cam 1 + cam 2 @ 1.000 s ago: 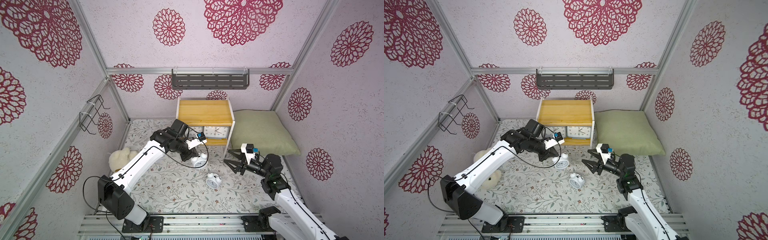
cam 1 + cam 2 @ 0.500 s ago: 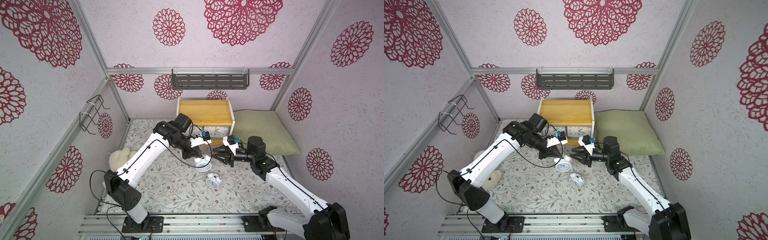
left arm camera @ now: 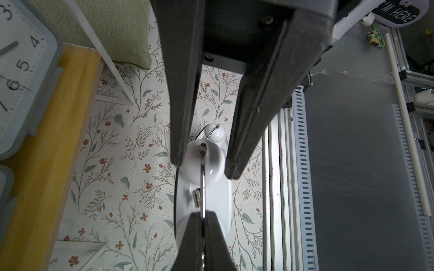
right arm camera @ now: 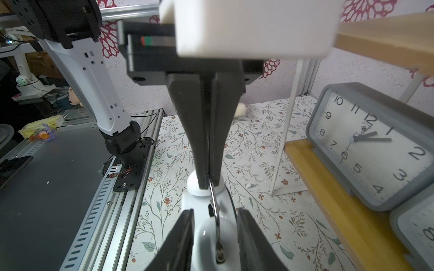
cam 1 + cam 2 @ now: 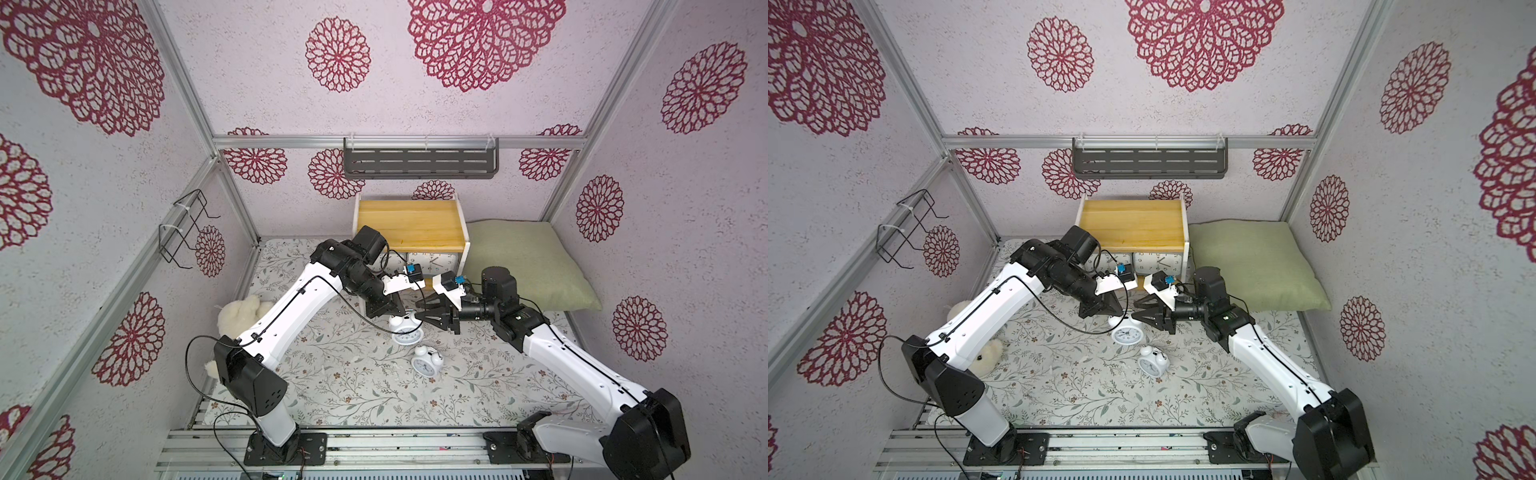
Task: Place the alarm clocks on the shelf by style
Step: Pick up the alarm from the center of the board.
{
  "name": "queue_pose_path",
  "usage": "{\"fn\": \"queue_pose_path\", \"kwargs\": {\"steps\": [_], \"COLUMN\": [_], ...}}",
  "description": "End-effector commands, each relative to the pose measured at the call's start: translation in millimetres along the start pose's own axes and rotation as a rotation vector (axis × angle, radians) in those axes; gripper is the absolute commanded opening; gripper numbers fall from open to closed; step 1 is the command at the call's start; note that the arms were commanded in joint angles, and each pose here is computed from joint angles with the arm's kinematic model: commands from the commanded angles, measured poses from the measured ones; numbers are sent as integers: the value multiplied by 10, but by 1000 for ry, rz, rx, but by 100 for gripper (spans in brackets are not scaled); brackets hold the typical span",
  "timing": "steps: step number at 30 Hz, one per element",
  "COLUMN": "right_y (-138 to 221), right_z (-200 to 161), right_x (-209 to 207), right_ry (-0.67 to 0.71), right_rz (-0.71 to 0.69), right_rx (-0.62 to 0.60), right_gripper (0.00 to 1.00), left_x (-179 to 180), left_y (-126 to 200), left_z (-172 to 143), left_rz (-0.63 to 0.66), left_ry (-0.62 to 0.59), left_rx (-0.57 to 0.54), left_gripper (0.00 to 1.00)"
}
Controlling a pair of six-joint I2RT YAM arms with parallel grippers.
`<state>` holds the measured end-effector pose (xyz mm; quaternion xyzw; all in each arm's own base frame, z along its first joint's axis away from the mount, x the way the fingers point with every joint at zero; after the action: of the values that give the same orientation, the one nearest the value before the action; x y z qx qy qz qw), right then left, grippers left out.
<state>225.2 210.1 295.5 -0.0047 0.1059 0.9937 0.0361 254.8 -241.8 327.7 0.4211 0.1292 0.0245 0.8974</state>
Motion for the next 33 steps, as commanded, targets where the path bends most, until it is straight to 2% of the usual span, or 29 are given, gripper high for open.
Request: {"fn": "queue_pose_path", "kwargs": {"steps": [1,7,13,17,18,22,24,30,33], "right_y": [-23,-67,-85,-76,-71,-38,-14,180,283], "right_z": [117,112,114,108,107,141,164,333,461], "right_x": [27,16,8,-8,-8,-12,-15,-50,-62], "right_ry": [41,37,39,48,53,77,86,107,123], "right_rz": [34,41,41,12,2,-33,-47,-49,-18], "right_rx": [-20,-15,-10,0,5,2,-3,-70,-110], "right_gripper": [37,29,13,2,0,0,0,0,0], "left_x": [-32,-31,-27,-3,8,46,74,135,103], "left_y": [10,4,0,12,26,112,201,595,610], "left_z": [93,119,136,153,159,156,132,-135,-288], "left_rz": [-21,-17,-10,30,55,181,249,301,285], "left_ry": [-33,-40,-46,-46,-45,-45,-32,34,21], "left_rx": [-33,-39,-44,-61,-72,-168,-241,-512,-569], "left_gripper": [1,2,7,22,30,57,67,79,81]}}
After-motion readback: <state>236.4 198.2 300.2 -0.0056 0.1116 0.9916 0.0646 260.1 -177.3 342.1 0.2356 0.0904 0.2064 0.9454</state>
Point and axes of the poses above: each gripper's point midway between its finger pads, its own y axis back along the fingers, its own x axis along the line the jaws close on, z = x × y, the point moved 8 cm from there along y, back along the fingers, and after that the axes turned 5 degrees about y, right-handed, at the moved point
